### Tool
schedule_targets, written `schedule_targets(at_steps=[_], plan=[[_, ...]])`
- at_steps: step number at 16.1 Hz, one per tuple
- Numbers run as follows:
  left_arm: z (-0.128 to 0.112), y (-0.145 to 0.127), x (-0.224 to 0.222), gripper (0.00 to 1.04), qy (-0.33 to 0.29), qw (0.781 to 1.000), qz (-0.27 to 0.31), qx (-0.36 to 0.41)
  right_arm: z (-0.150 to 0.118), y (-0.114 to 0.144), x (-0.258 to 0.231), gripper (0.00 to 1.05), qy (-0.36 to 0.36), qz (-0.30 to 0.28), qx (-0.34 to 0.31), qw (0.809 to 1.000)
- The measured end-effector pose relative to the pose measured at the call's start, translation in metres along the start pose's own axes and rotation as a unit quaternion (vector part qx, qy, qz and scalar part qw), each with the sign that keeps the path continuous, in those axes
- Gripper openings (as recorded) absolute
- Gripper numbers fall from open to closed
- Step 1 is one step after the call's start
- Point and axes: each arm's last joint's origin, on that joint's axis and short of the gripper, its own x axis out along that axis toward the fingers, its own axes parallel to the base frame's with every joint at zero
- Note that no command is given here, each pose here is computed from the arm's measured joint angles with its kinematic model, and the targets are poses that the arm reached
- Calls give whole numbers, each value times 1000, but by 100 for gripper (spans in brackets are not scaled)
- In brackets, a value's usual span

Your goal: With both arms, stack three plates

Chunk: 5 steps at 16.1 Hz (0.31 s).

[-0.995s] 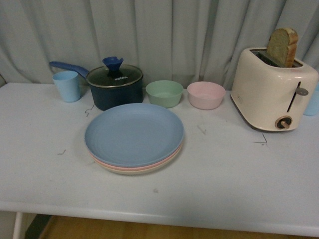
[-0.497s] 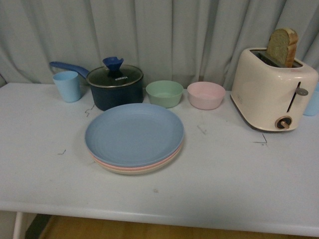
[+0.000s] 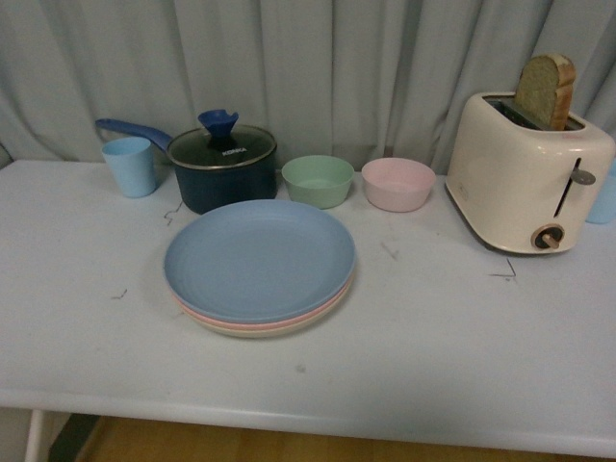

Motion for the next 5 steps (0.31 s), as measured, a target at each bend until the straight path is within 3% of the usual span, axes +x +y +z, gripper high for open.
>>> schedule_targets(at_steps=[5], plan=[[0, 0, 0, 98, 0, 1000, 0, 0, 0, 0, 0, 98, 0, 0, 0, 1000]])
